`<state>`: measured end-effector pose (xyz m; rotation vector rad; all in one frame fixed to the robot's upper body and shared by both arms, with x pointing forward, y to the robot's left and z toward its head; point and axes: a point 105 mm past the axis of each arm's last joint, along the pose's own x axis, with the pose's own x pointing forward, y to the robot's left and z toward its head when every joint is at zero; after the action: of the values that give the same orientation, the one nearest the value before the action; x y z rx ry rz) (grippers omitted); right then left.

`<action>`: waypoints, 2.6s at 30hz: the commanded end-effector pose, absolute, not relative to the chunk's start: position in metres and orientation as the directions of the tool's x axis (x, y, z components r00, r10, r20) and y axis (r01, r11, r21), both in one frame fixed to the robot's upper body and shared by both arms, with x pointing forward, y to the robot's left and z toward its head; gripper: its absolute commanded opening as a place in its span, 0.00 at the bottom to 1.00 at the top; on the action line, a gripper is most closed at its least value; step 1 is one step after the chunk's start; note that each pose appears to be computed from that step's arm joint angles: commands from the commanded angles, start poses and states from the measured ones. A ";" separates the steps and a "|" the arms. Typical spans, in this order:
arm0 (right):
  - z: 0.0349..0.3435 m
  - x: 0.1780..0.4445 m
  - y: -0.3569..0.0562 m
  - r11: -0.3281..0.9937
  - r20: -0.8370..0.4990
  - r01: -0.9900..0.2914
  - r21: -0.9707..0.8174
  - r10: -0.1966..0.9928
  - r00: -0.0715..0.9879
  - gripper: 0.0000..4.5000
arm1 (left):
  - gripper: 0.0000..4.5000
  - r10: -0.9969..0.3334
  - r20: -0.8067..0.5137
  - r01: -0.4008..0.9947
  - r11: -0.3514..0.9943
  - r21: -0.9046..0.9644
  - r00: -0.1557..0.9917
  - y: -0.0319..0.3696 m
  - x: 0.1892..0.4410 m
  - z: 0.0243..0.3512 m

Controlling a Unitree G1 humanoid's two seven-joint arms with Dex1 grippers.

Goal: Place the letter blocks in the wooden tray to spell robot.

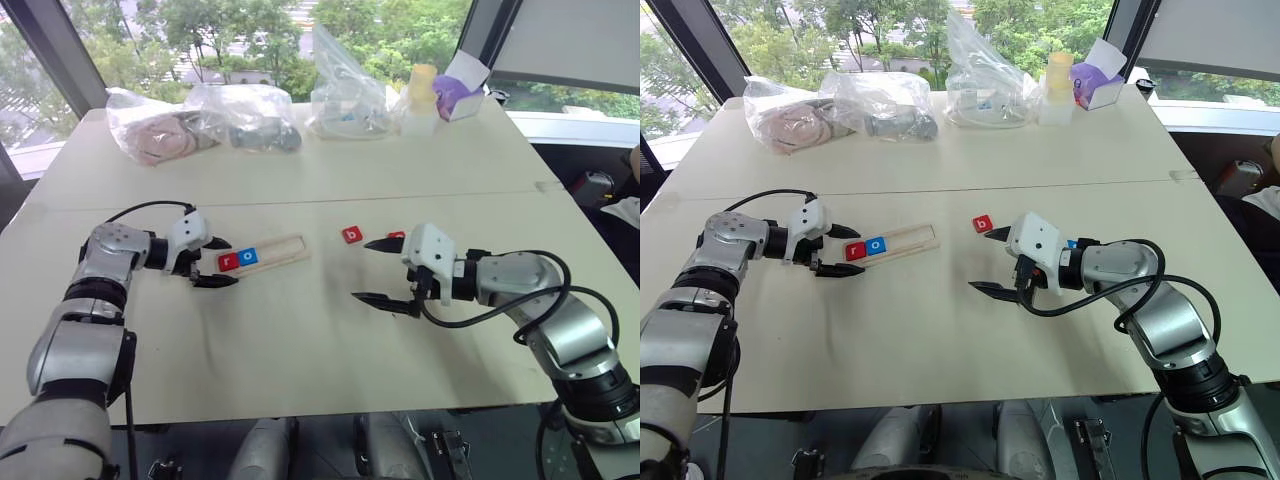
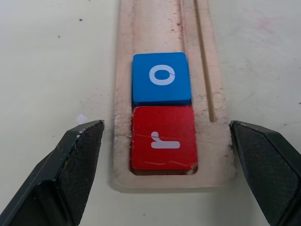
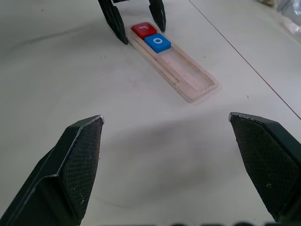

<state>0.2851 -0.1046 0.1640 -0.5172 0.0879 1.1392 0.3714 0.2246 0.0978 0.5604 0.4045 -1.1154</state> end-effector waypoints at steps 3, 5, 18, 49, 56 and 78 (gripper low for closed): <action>0.180 0.282 -0.103 0.306 -0.291 -0.863 -0.402 0.851 0.437 0.98 | 1.00 -0.654 -0.660 0.924 0.336 0.183 0.369 0.236 0.364 0.075; 0.181 0.282 -0.103 0.306 -0.290 -0.862 -0.404 0.851 0.438 0.98 | 1.00 -0.655 -0.670 0.931 0.322 0.171 0.349 0.235 0.360 0.071; 0.180 0.283 -0.105 0.310 -0.300 -0.857 -0.413 0.842 0.449 1.00 | 0.69 -0.711 -0.670 0.975 0.196 0.103 0.214 0.217 0.343 0.053; 0.181 0.281 -0.111 0.358 -0.300 -0.837 -0.414 0.815 0.496 1.00 | 0.69 -0.796 -0.604 0.966 -0.176 0.188 -0.028 0.058 0.276 0.062; 0.181 0.281 -0.110 0.353 -0.302 -0.839 -0.414 0.816 0.493 1.00 | 0.69 -0.771 -0.636 0.973 -0.157 0.166 -0.016 0.062 0.274 0.058; 0.180 0.283 -0.108 0.339 -0.311 -0.843 -0.417 0.819 0.483 1.00 | 0.92 -0.761 -0.644 0.994 0.012 0.108 0.080 0.068 0.265 0.058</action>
<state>0.2842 -0.1111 0.1693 -0.5457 0.0986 1.0757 0.2776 0.0658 0.0783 0.6439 0.3678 -1.4061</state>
